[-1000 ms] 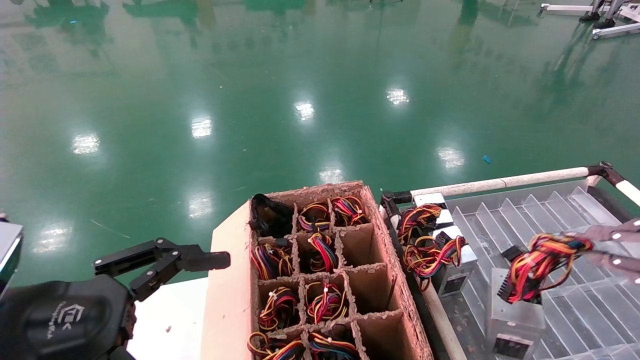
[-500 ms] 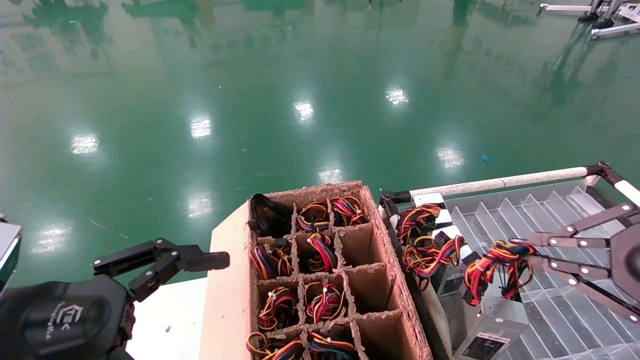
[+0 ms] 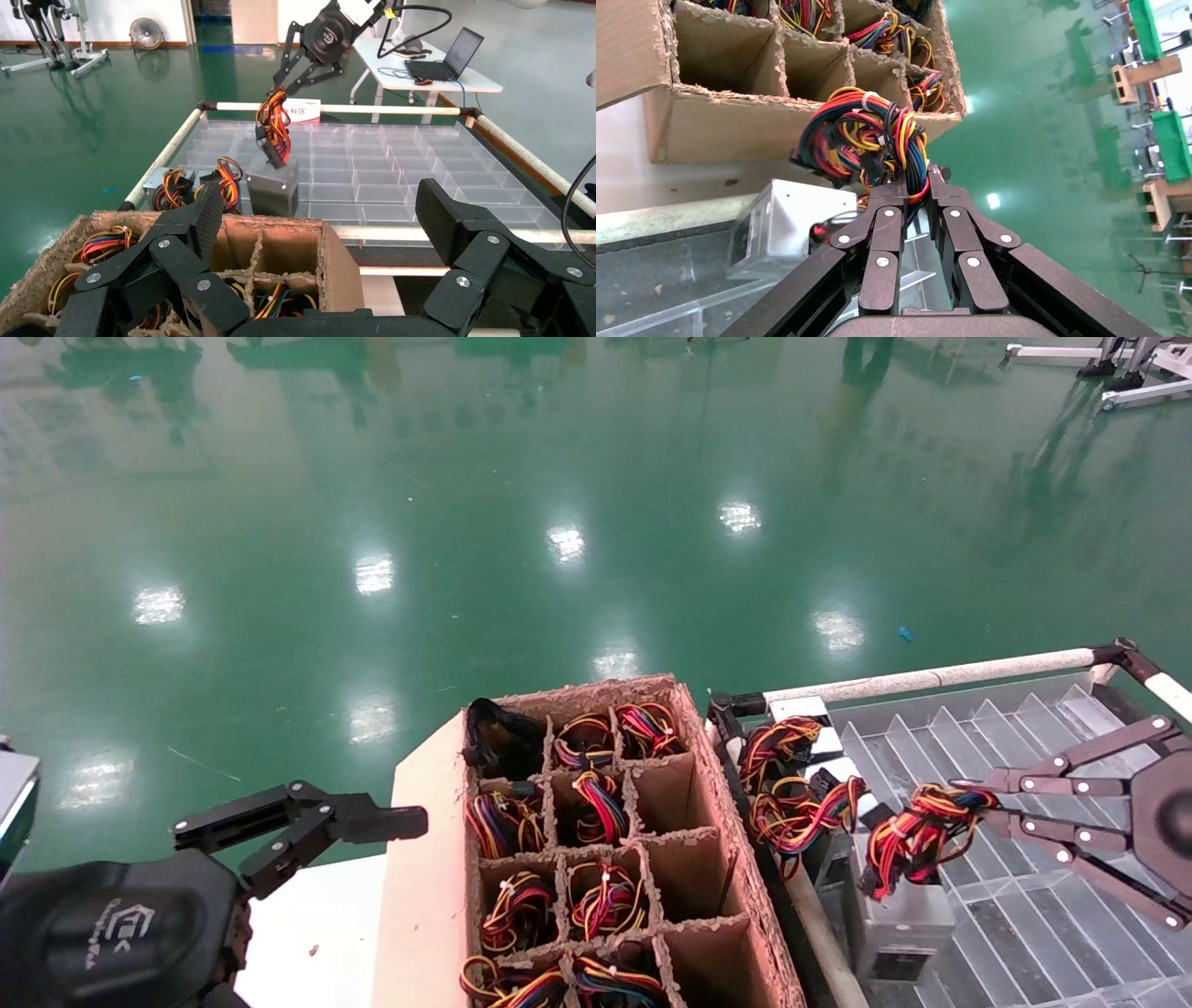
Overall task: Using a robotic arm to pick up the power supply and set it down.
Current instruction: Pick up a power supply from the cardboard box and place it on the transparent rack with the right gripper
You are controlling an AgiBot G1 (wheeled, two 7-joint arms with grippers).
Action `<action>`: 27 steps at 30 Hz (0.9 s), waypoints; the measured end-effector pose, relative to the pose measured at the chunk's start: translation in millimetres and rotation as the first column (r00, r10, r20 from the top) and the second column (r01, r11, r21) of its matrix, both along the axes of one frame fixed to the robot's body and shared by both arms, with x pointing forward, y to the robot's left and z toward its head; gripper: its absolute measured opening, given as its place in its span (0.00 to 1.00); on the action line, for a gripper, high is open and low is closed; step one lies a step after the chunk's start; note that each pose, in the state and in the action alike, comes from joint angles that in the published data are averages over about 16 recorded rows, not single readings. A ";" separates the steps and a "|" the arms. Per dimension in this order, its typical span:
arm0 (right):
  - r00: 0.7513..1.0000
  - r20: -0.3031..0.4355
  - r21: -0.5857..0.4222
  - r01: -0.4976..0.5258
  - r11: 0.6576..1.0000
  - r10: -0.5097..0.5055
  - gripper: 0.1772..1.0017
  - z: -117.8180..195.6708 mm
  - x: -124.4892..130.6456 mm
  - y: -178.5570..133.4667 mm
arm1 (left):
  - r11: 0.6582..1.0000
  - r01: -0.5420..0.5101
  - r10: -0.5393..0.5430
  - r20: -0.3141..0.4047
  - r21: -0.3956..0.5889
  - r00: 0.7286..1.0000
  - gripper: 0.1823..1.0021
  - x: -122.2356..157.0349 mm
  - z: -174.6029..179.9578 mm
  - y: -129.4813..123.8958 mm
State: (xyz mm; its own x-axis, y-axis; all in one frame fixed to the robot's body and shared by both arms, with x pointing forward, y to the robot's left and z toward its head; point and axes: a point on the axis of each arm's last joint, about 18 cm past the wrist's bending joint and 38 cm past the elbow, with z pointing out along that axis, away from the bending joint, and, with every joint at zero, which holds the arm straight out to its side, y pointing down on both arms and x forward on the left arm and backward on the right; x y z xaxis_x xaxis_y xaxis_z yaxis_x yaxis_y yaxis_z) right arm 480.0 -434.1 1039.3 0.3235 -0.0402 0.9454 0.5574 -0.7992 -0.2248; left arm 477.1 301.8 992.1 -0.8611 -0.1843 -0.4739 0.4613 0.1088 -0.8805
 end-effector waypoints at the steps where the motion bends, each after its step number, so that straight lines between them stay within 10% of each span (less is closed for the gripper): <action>1: 1.000 -0.002 0.000 -0.002 1.000 0.002 0.06 -1.0 1.1 0.3 | 1.000 0.000 0.000 0.000 0.000 1.000 1.00 0.0 0.0 0.0; 27: 0.998 -0.054 0.019 0.024 1.000 -0.023 0.06 -27.4 32.9 -9.4 | 1.000 0.000 0.000 0.000 0.000 1.000 1.00 0.0 0.0 0.0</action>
